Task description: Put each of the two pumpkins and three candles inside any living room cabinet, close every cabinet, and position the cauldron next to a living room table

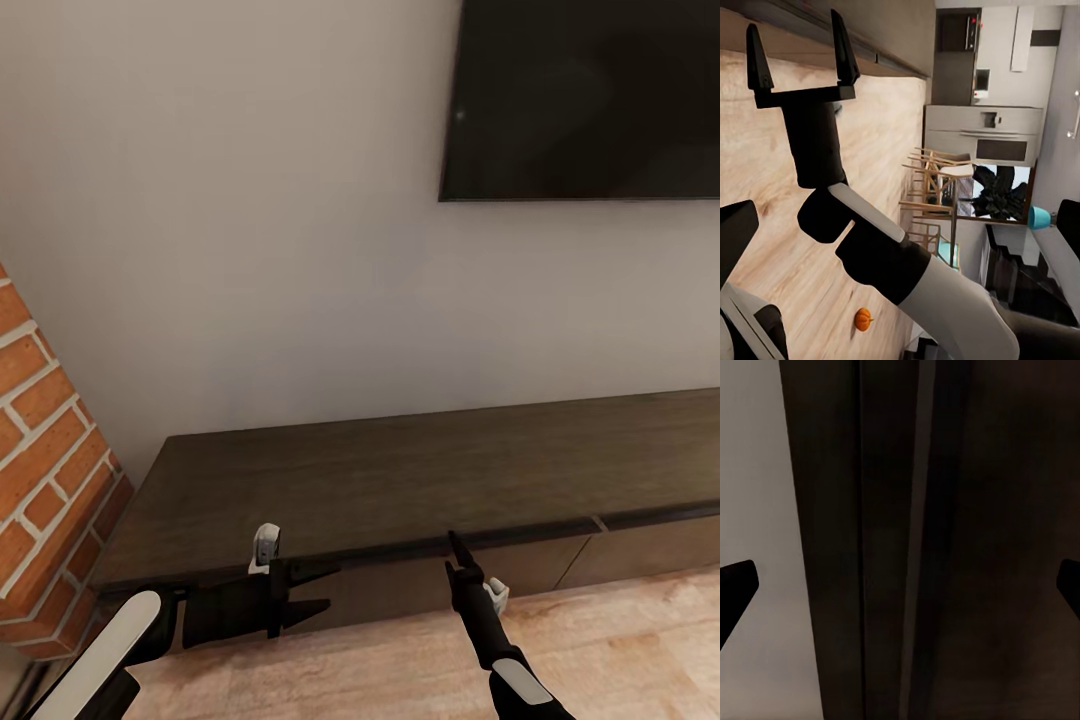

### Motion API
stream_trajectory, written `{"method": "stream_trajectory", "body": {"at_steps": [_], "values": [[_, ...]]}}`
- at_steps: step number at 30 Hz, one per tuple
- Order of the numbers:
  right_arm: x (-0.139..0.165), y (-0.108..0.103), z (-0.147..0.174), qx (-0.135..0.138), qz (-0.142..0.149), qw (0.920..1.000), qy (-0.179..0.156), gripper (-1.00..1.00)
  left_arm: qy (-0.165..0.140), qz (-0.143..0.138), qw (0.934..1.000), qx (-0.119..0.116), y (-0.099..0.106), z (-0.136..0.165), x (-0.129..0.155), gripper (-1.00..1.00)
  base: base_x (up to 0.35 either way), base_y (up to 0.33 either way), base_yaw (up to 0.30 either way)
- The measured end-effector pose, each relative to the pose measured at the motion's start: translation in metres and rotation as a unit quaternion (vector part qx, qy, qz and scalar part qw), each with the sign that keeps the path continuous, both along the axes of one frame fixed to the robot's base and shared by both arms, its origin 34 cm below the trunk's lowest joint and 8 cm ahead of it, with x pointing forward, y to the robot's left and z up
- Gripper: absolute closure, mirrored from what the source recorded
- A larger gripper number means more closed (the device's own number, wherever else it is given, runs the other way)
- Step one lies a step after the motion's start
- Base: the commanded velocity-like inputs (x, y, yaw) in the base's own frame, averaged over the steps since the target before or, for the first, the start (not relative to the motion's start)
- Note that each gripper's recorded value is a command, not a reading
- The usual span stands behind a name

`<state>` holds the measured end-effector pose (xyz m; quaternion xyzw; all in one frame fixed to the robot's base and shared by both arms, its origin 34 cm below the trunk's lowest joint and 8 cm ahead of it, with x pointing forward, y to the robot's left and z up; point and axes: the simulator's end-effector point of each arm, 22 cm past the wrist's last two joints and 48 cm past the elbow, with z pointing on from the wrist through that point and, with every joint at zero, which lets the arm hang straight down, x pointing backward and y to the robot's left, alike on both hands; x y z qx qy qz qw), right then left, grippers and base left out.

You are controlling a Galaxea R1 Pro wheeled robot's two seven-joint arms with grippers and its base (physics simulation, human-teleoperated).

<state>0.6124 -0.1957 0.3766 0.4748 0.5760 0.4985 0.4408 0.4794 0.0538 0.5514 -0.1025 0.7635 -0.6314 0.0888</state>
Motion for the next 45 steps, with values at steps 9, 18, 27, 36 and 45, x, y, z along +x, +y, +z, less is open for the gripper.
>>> {"method": "stream_trajectory", "body": {"at_steps": [9, 18, 27, 36, 45], "values": [[0.0001, -0.0003, 0.0001, 0.0, 0.001, 1.0, 0.0, -1.0, 0.0, 0.0, 1.0, 0.001, 0.0006, -0.0002, 0.0, -1.0, 0.0, 0.0, 0.0], [0.0, -0.0009, -0.0001, 0.0, 0.001, 1.0, 0.0, -1.0, 0.0, 0.0, 1.0, 0.001, 0.001, -0.0002, 0.0002, -1.0, 0.0, 0.0, 0.0], [0.0, -0.0009, -0.0001, 0.0, 0.001, 1.0, 0.0, -1.0, 0.0, 0.001, 1.0, 0.001, 0.0019, 0.0001, 0.0009, -1.0, 0.0, 0.0, 0.0], [0.0, -0.0009, -0.0001, 0.0, 0.001, 1.0, 0.0, -1.0, 0.0, 0.001, 1.0, 0.001, 0.002, 0.0, 0.0009, -1.0, 0.0, 0.0, 0.0], [-0.001, -0.0006, -0.0046, 0.0, 0.001, 1.0, 0.004, -1.0, 0.004, 0.001, 1.0, 0.001, 0.0021, -0.0034, 0.0013, -1.0, 0.0, 0.0, 0.0]]}}
